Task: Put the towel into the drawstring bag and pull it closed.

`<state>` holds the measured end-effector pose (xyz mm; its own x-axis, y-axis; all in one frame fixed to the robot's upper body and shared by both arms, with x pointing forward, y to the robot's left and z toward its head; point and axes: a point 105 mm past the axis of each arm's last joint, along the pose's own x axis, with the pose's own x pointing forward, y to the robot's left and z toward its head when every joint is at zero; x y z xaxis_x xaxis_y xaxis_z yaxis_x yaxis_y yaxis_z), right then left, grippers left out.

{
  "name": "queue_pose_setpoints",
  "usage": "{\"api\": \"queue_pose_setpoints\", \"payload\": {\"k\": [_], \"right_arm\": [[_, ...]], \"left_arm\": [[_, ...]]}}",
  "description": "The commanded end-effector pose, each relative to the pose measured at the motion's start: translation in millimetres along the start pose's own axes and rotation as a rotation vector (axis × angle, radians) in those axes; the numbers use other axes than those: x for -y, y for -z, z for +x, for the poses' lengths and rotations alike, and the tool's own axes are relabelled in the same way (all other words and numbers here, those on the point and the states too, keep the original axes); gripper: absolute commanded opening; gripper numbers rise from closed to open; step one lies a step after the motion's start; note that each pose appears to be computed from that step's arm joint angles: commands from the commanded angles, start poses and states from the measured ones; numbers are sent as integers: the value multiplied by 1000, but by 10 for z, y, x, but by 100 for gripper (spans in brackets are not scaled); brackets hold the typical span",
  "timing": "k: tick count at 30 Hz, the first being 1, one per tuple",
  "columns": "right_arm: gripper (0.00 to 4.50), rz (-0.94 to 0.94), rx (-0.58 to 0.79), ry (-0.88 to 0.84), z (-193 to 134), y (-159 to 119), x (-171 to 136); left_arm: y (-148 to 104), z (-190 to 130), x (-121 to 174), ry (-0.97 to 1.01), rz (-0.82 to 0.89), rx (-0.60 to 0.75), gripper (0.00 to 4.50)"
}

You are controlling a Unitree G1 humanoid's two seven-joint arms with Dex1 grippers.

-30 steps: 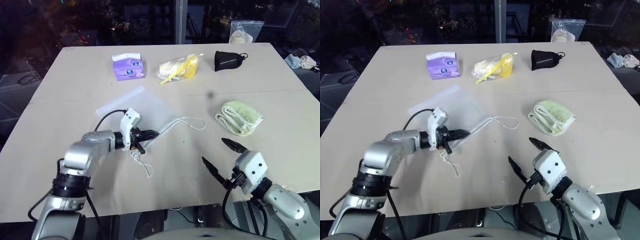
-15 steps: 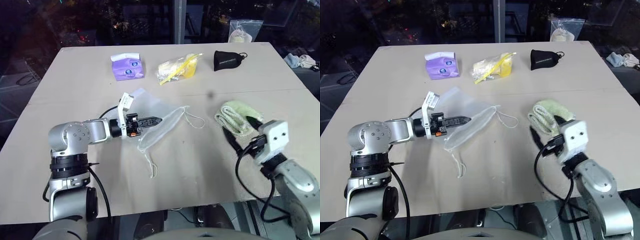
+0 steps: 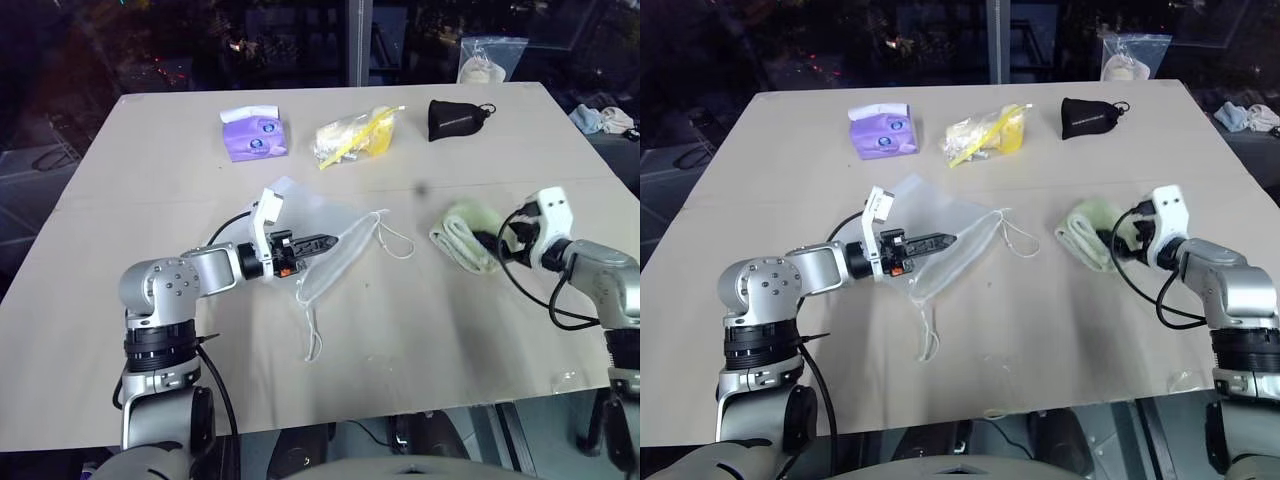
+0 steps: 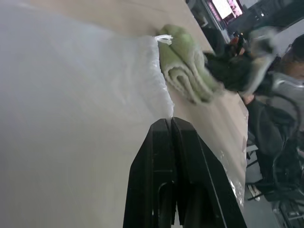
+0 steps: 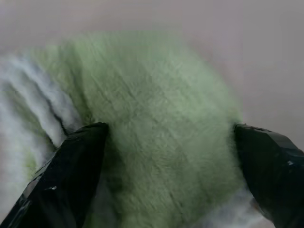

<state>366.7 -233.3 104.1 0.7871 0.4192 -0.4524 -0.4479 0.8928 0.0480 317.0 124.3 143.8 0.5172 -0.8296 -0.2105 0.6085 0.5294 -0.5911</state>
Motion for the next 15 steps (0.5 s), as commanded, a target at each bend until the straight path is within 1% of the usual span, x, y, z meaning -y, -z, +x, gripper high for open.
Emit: {"api": "queue_pose_setpoints", "payload": {"k": [1,3,4,6,7,8,10,11,12,13,14,15], "right_arm": [[450,-52,-124,-107,113,231,-45],[450,-115,-202,-167,146,372,-83],[424,-159,-215,-203,168,415,-127],[368,-201,-199,-286,178,440,-260],[368,-233,-184,-315,166,443,-313],[293,-265,-157,-338,145,433,-355],[211,-304,-65,-400,73,370,-483],[177,-244,15,-417,24,280,-551],[132,-183,91,-428,-34,189,-610],[90,-123,196,-454,-132,76,-706],[55,-72,290,-476,-240,-22,-799],[30,-38,371,-507,-350,-99,-926]], "left_arm": [[-61,21,124,38,47,34,3],[-53,30,126,37,42,43,3],[-55,33,120,33,42,47,0],[-73,35,110,28,41,56,0],[-84,38,107,27,42,58,0],[-91,42,109,28,42,60,0],[-99,53,113,31,41,61,0],[-96,63,114,33,42,56,0],[-93,72,113,34,43,52,0],[-88,80,111,36,42,45,0],[-83,87,109,38,41,39,0],[-77,94,107,41,43,31,0]]}}
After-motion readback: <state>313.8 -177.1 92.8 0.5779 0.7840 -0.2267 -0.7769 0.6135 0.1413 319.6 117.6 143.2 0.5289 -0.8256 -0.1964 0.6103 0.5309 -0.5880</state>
